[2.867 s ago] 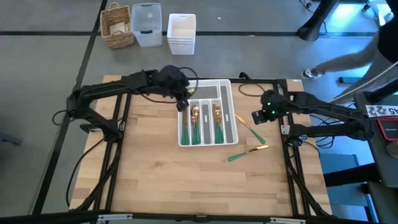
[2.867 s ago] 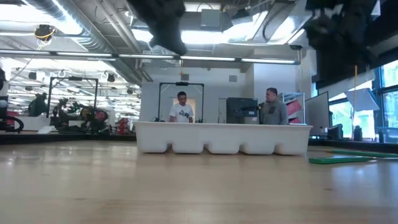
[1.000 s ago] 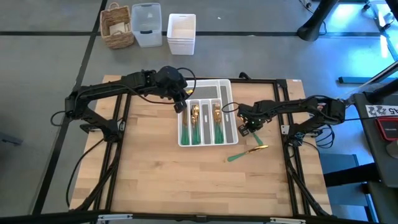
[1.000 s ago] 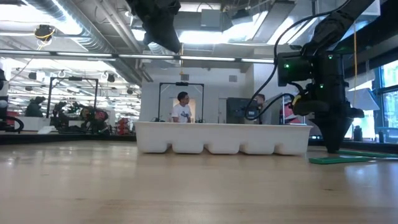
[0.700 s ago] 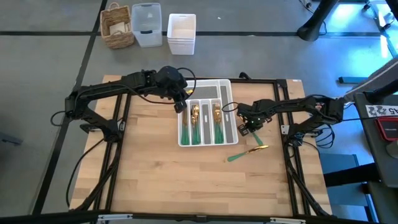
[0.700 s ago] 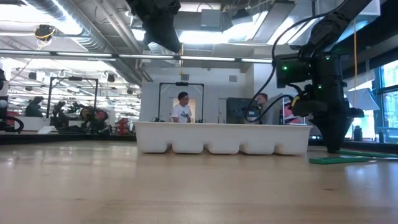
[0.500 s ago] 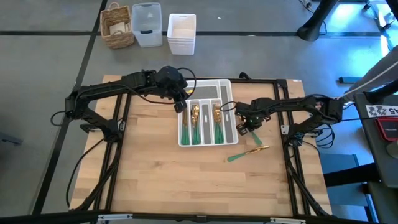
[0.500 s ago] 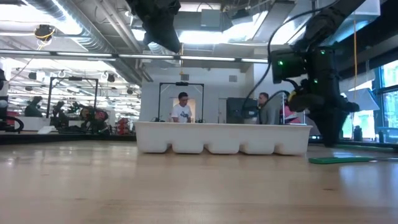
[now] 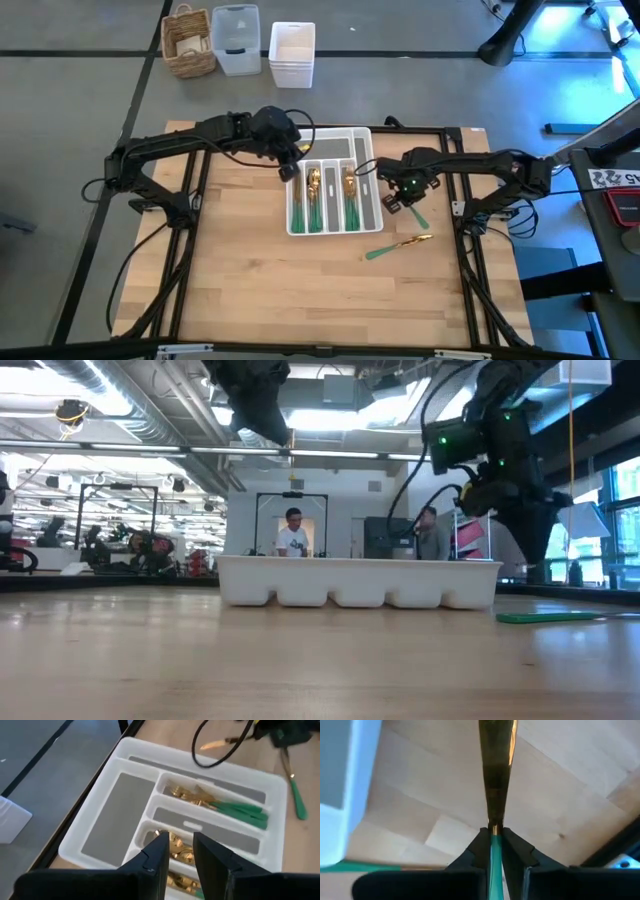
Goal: Sort silverware
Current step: Put the top knife into the silverware organizer, then put the knife into the silverware organizer
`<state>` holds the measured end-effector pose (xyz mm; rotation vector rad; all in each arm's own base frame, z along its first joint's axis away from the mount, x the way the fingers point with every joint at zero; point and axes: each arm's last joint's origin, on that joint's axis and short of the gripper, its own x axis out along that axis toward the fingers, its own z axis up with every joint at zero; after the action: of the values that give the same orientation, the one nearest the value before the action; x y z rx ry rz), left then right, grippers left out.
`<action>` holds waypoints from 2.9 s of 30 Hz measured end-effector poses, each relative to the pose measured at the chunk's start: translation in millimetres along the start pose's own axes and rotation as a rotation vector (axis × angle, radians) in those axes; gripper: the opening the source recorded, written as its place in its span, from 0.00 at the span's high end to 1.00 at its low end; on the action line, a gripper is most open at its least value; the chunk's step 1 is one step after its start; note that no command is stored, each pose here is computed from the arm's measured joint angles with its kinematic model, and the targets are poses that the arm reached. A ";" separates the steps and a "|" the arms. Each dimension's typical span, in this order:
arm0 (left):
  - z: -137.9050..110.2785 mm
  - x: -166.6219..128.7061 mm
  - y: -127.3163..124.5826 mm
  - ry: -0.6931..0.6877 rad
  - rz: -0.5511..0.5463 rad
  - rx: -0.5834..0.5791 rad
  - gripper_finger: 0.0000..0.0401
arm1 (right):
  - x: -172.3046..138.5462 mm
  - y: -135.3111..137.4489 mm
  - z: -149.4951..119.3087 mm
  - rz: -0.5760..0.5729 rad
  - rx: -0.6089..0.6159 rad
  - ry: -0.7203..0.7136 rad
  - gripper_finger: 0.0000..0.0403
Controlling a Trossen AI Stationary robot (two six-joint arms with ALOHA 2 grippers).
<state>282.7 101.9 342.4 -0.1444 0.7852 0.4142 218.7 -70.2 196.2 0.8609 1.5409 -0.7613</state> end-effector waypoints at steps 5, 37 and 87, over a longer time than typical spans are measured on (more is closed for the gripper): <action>-7.5 0.2 7.7 0.081 0.020 0.007 0.80 | -25.3 4.5 1.4 0.016 0.006 0.006 0.92; -19.9 -4.1 53.1 0.193 0.123 -0.108 0.80 | -19.1 155.5 96.8 0.955 0.141 -0.525 0.92; -19.9 -6.6 53.2 0.184 0.085 -0.184 0.80 | -25.0 164.1 85.0 0.919 0.061 -0.639 0.75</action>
<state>243.4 142.8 334.5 -0.3256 0.9359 0.5592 404.5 -59.7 208.6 1.1001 0.4557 -0.3324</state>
